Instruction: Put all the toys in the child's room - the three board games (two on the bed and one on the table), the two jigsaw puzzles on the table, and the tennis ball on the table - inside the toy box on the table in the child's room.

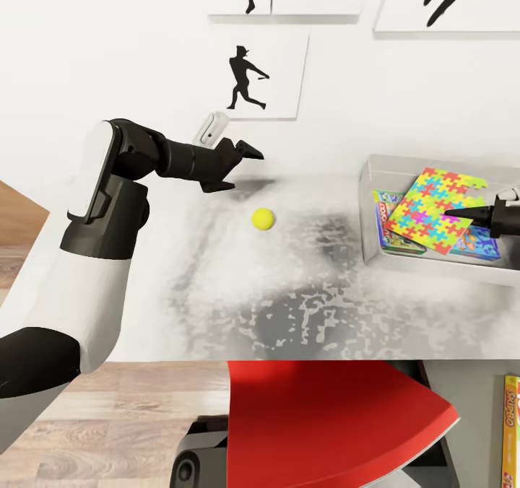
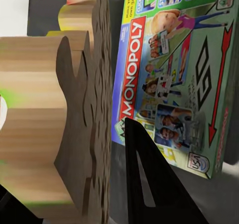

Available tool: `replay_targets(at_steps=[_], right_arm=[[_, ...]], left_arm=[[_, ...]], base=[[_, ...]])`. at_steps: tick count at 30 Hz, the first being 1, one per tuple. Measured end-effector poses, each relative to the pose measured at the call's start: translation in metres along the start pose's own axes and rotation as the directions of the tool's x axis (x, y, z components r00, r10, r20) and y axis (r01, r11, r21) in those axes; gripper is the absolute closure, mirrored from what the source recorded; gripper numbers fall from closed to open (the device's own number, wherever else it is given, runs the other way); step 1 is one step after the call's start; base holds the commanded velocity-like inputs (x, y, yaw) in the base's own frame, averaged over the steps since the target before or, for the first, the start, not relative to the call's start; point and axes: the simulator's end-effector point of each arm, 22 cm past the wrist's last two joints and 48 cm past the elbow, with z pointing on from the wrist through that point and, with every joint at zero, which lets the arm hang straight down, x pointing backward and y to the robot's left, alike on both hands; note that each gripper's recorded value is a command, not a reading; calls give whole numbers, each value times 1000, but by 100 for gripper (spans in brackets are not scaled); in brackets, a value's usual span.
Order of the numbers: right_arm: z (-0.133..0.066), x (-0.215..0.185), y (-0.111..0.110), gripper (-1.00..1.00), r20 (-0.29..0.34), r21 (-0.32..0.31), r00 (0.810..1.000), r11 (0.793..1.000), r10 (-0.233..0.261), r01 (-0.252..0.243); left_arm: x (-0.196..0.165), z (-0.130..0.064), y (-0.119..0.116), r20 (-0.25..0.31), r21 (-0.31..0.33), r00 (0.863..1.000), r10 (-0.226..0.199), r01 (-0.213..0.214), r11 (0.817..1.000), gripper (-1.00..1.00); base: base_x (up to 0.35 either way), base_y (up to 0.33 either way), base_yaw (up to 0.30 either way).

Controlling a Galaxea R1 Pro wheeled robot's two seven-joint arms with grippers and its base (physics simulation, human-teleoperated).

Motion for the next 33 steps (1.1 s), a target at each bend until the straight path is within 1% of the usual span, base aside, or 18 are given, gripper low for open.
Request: replay_targets(at_steps=[23,24,33], right_arm=[[4,0,2,100,1,-10,1000,1000,2,-2],[4,0,2,-100,1,-11,1000,1000,2,-2],[5,0,3,-100,4,-14,1000,1000,4,-3]], left_arm=[[1,1,1,-2,-1,1000,0,0,1000,-100],[1,1,1,-2,-1,1000,0,0,1000,-100],[1,1,1,-1,-2,1000,0,0,1000,-100]], base=[[0,0,0],[0,0,0],[0,0,0]])
